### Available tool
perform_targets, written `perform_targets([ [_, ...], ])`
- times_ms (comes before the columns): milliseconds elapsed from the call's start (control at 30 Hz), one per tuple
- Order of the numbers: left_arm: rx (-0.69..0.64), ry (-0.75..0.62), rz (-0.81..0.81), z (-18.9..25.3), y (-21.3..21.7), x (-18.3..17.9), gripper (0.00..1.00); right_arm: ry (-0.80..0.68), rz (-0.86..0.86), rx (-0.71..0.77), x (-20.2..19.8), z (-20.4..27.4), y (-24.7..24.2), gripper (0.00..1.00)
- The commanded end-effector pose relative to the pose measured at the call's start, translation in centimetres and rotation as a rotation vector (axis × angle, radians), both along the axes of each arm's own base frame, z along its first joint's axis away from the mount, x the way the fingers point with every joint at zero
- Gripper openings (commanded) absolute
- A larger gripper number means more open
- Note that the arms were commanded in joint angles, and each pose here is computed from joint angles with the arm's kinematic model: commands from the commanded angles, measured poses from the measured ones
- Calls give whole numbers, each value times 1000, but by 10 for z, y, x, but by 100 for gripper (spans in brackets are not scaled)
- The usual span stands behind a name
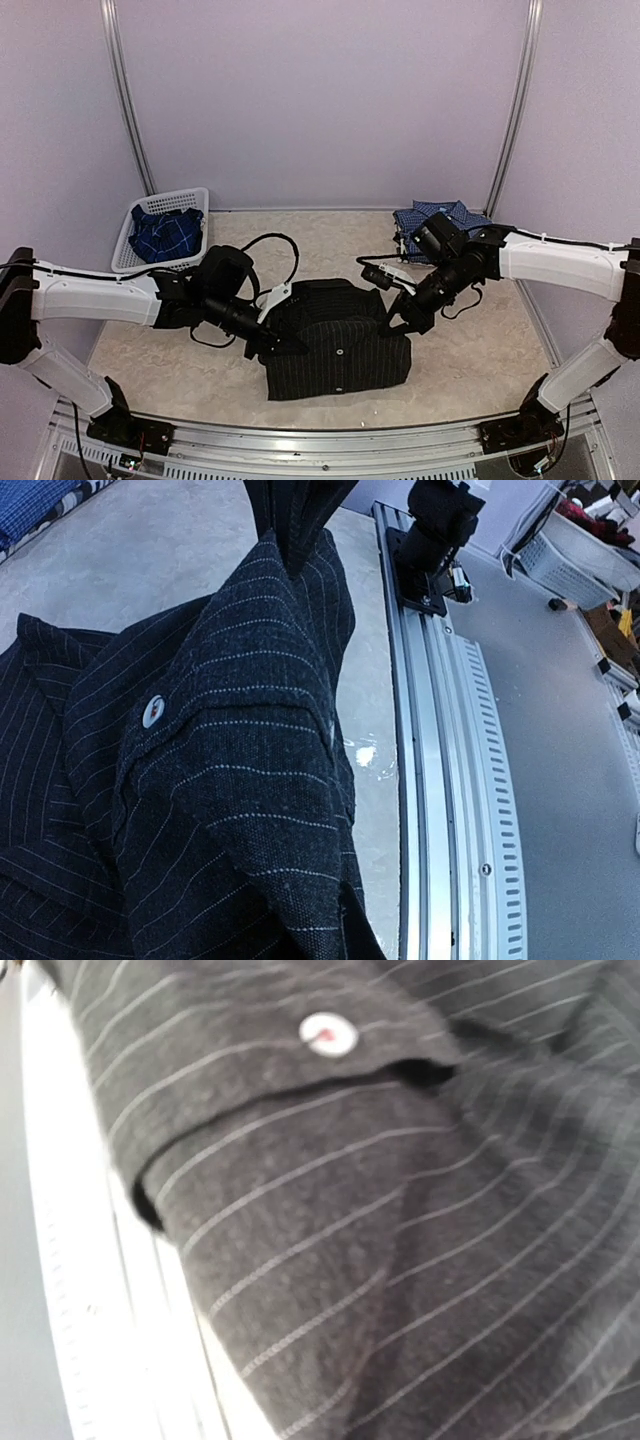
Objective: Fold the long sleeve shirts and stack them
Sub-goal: Smooth out the square-folded shirt at the center of the board.
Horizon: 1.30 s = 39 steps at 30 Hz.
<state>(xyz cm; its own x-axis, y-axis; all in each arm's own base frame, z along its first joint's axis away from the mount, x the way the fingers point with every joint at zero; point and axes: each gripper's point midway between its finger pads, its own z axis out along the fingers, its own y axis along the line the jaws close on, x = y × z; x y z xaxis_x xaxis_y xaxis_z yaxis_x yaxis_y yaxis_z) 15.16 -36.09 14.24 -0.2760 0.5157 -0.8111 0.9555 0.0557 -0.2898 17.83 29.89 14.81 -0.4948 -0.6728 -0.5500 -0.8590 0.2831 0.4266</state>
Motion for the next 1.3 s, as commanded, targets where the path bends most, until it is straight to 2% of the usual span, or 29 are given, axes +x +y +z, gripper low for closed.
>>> perform_targets([
  [0, -37, 142, 29, 1, -3, 19, 1, 76, -32, 27, 27, 9, -1, 0],
  [200, -116, 260, 221, 11, 17, 81, 0, 108, -68, 6, 77, 1, 5, 0],
  [400, -77, 424, 337, -22, 27, 119, 0, 149, -124, -36, 127, -21, 16, 0],
  [700, -126, 451, 513, -20, 51, 167, 0, 108, -191, 3, 180, -10, 25, 0],
  [1033, -248, 497, 628, -3, 54, 209, 0, 70, -299, 106, 235, 15, 20, 0],
  [1267, -242, 501, 808, -20, 73, 257, 0, 64, -400, 82, 285, -5, 14, 0],
])
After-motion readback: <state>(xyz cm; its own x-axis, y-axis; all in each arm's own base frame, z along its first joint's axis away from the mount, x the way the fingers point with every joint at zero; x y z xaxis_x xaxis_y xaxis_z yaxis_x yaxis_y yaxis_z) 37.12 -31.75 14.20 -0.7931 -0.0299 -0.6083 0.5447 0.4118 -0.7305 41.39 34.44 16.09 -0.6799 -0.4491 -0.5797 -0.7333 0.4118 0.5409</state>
